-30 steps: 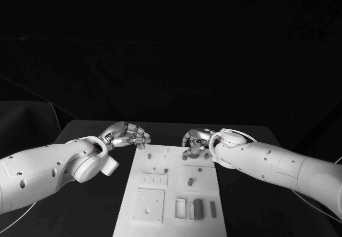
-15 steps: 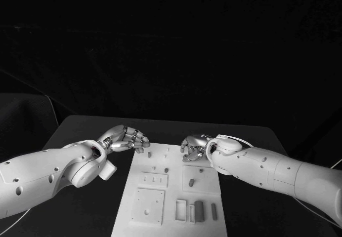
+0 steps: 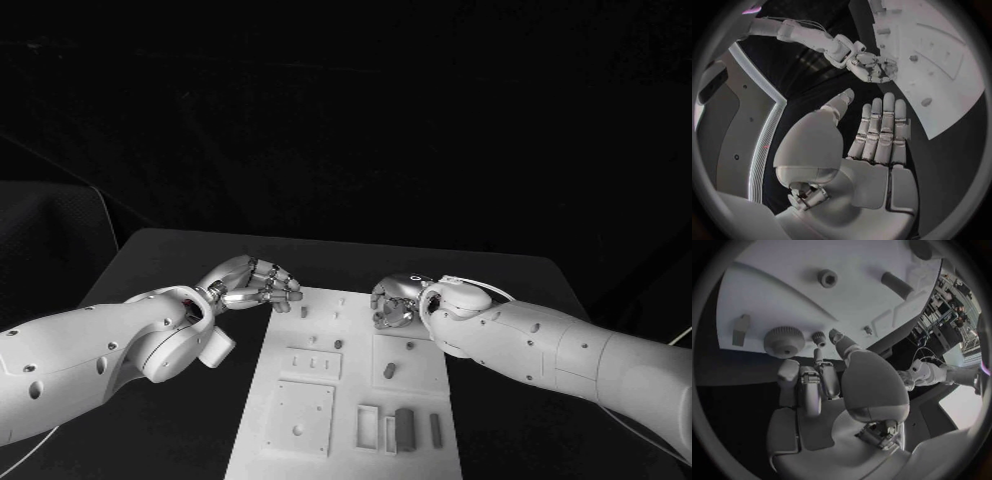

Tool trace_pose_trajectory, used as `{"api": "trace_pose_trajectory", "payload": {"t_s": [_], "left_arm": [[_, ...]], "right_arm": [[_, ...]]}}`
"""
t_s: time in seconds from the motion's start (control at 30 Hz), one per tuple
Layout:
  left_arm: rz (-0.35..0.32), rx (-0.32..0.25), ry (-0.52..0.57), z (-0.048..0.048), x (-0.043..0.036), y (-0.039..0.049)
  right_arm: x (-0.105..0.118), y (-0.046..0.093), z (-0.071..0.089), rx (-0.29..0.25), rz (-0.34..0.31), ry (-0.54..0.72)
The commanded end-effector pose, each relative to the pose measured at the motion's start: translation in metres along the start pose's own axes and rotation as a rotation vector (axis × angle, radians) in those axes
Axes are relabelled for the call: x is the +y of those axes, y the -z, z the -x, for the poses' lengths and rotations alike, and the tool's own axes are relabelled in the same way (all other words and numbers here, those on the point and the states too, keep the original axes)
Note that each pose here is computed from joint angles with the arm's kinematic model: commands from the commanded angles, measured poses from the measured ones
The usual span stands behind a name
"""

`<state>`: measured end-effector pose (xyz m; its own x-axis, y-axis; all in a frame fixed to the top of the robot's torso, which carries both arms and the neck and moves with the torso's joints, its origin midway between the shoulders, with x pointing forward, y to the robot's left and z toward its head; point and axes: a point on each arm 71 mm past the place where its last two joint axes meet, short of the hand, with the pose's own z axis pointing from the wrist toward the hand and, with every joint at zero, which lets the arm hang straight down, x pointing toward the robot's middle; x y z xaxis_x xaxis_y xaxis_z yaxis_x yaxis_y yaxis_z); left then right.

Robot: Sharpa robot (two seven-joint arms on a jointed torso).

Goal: Assemble the parts on the task board

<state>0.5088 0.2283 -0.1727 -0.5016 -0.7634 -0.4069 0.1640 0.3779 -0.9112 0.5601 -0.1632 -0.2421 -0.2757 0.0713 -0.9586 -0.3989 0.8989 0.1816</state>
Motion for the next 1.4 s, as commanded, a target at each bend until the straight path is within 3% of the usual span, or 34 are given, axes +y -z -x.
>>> {"api": "trace_pose_trajectory", "payload": {"t_s": [0.03,0.6,1.4], "left_arm": [[-0.010,-0.005,0.000,0.0006,-0.0015,0.0004],[-0.009,-0.008,0.013,0.0022,-0.0039,-0.0008],[0.009,-0.029,0.023,0.0086,-0.0007,-0.0024]], "right_arm": [[-0.0027,0.0002,-0.0012,-0.003,-0.012,0.018],[-0.0042,-0.0010,-0.0014,0.000,-0.011,0.000],[-0.0015,-0.0002,-0.0074,0.027,-0.005,-0.012]]}}
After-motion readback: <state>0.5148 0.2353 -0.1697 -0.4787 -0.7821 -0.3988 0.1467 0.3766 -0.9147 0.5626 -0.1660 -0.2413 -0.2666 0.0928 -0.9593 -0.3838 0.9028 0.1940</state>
